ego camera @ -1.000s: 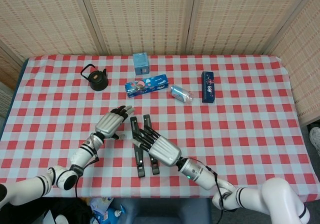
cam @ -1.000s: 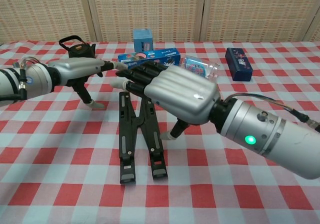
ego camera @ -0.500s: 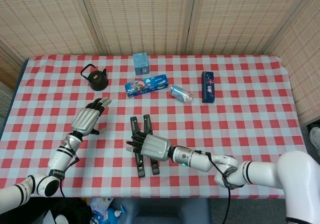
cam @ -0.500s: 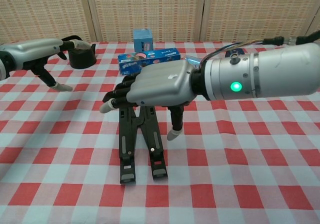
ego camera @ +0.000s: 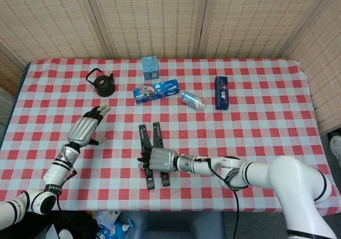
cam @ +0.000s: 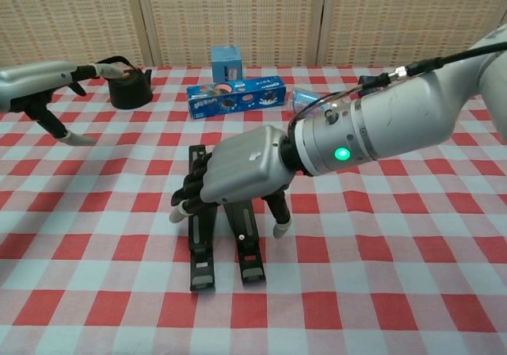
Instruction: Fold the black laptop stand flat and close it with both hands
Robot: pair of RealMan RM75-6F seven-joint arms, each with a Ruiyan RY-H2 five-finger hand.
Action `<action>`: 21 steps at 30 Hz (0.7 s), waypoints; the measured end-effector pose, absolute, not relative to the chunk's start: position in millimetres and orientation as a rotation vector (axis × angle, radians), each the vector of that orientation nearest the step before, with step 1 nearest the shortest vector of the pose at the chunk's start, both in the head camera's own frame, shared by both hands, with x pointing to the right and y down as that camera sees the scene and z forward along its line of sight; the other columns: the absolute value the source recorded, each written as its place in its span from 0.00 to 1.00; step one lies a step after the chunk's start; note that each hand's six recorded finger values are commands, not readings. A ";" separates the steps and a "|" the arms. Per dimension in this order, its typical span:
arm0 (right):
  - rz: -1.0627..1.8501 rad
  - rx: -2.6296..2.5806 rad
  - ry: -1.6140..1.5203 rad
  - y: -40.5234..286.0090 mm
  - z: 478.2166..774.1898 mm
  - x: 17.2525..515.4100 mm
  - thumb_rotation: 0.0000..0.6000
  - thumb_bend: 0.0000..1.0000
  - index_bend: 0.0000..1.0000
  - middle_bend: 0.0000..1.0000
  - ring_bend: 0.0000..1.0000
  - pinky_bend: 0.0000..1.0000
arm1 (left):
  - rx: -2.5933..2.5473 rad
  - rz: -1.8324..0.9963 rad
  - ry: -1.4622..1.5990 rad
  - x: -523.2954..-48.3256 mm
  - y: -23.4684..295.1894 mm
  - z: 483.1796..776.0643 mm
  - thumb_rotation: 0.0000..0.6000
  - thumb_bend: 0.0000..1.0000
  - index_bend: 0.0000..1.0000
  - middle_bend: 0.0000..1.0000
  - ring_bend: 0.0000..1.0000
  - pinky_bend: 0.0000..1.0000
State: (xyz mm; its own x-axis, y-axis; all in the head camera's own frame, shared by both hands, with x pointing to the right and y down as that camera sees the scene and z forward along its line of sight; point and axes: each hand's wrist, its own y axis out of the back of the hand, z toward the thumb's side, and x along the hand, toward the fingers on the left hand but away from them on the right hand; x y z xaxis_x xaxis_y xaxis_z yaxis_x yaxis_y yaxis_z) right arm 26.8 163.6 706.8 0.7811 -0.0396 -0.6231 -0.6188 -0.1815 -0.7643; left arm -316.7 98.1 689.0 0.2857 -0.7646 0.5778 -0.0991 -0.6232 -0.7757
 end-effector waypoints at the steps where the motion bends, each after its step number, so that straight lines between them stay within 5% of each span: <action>1: 0.559 -1.688 0.529 164.0 708.5 26.3 1.00 0.00 0.00 0.00 0.00 0.00 | -1.934 -1.371 0.773 -317.8 98.6 689.5 1.00 0.22 0.00 0.00 0.00 0.17; 15: 0.550 -1.681 0.557 164.2 720.3 19.3 1.00 0.00 0.00 0.06 0.00 0.00 | -1.939 -1.375 0.788 -322.9 100.7 692.6 1.00 0.22 0.00 0.00 0.00 0.17; 21: 0.552 -1.681 0.549 161.4 721.1 18.7 1.00 0.02 0.14 0.17 0.00 0.00 | -1.941 -1.376 0.785 -323.8 101.7 693.9 1.00 0.22 0.00 0.00 0.00 0.17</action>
